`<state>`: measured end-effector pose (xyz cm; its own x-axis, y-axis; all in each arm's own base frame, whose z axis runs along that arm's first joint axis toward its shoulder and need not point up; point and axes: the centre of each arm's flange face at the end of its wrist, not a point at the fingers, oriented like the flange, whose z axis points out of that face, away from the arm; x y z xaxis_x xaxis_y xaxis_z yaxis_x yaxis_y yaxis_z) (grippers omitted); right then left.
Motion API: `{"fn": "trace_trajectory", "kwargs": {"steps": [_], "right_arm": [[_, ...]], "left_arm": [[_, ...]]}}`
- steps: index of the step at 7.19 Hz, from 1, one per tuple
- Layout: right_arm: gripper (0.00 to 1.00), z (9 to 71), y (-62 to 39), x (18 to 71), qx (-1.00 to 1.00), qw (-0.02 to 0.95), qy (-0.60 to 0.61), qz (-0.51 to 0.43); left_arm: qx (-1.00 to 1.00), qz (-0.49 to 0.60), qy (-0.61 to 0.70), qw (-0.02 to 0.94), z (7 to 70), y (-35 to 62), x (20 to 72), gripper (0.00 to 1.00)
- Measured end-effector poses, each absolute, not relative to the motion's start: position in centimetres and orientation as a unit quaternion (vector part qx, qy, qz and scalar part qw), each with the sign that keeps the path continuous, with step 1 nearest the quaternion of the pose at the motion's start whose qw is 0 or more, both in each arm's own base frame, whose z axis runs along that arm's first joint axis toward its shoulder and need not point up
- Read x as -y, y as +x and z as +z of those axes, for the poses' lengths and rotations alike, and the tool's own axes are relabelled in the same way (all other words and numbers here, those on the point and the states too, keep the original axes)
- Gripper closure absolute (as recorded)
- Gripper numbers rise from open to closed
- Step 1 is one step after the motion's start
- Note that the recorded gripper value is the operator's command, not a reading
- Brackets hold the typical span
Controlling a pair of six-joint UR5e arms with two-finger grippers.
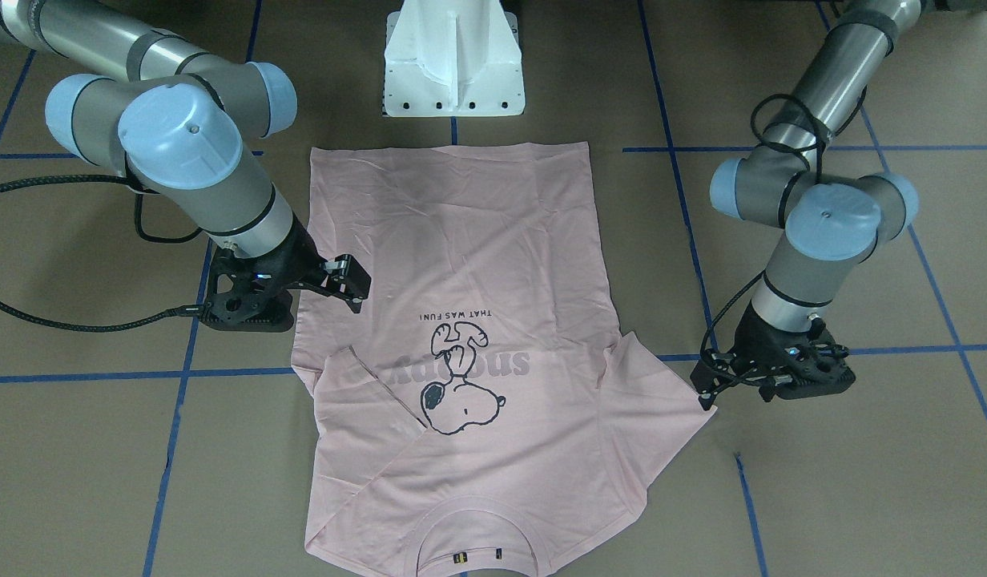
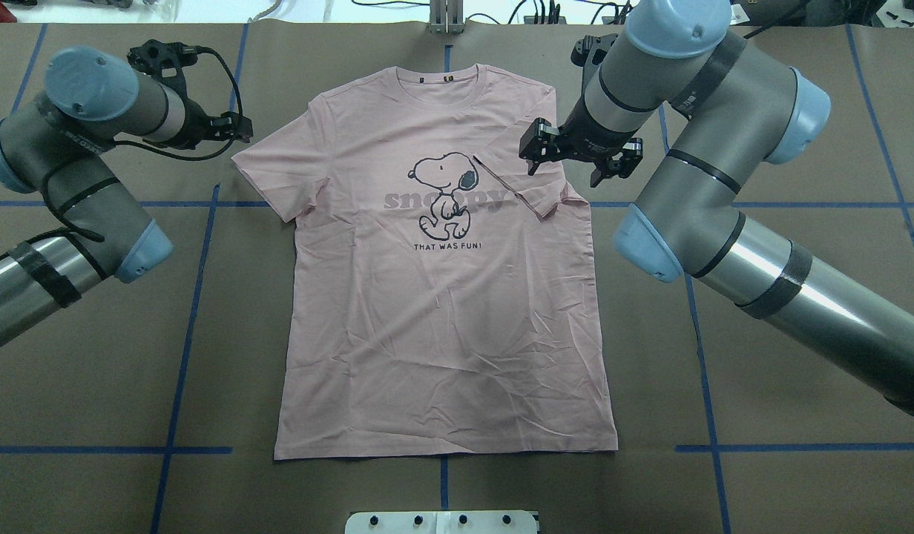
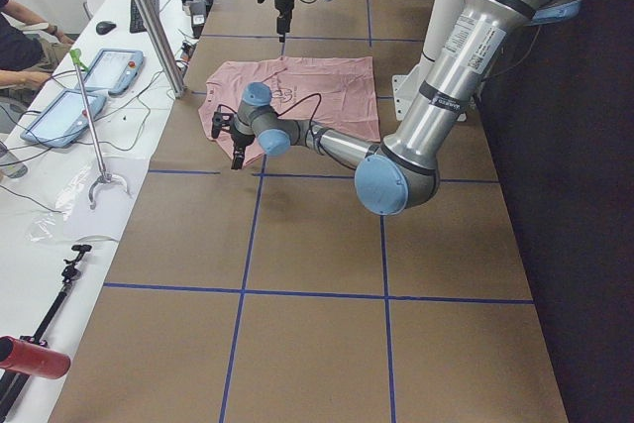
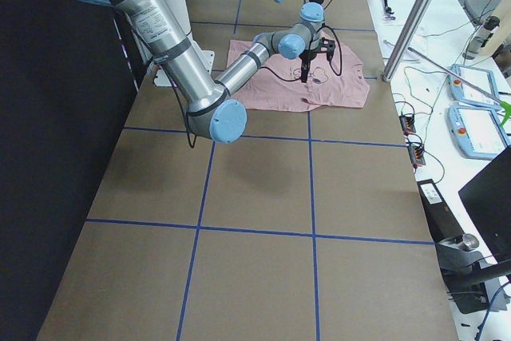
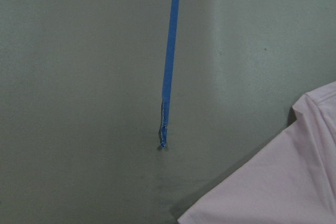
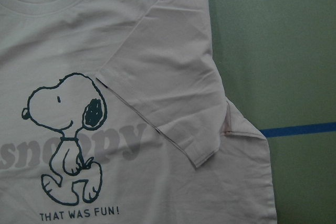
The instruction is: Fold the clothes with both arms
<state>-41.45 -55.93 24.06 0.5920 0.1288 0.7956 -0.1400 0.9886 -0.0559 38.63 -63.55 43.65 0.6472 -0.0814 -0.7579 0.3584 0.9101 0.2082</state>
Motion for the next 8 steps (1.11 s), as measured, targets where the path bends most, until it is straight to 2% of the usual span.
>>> {"fn": "trace_trajectory", "kwargs": {"steps": [2,3,4,7,8], "right_arm": [[0.0,23.9,-41.3,55.9,0.447,0.891,0.008,0.076],[0.0,23.9,-41.3,55.9,0.447,0.891,0.008,0.076],[0.0,23.9,-41.3,55.8,0.447,0.891,0.008,0.076],[0.0,23.8,-41.3,55.8,0.447,0.891,0.007,0.076],[0.0,23.8,-41.3,55.8,0.447,0.891,0.008,0.076]], "left_arm": [[-0.402,-0.115,0.176,0.891,44.5,40.9,63.4,0.0],[-0.402,-0.113,0.175,0.892,44.7,41.3,63.2,0.06],[-0.402,-0.112,0.174,0.892,44.8,41.5,63.1,0.21],[-0.402,-0.111,0.174,0.892,44.6,41.6,63.1,0.96],[-0.403,-0.109,0.175,0.892,44.5,41.6,63.1,1.0]]}}
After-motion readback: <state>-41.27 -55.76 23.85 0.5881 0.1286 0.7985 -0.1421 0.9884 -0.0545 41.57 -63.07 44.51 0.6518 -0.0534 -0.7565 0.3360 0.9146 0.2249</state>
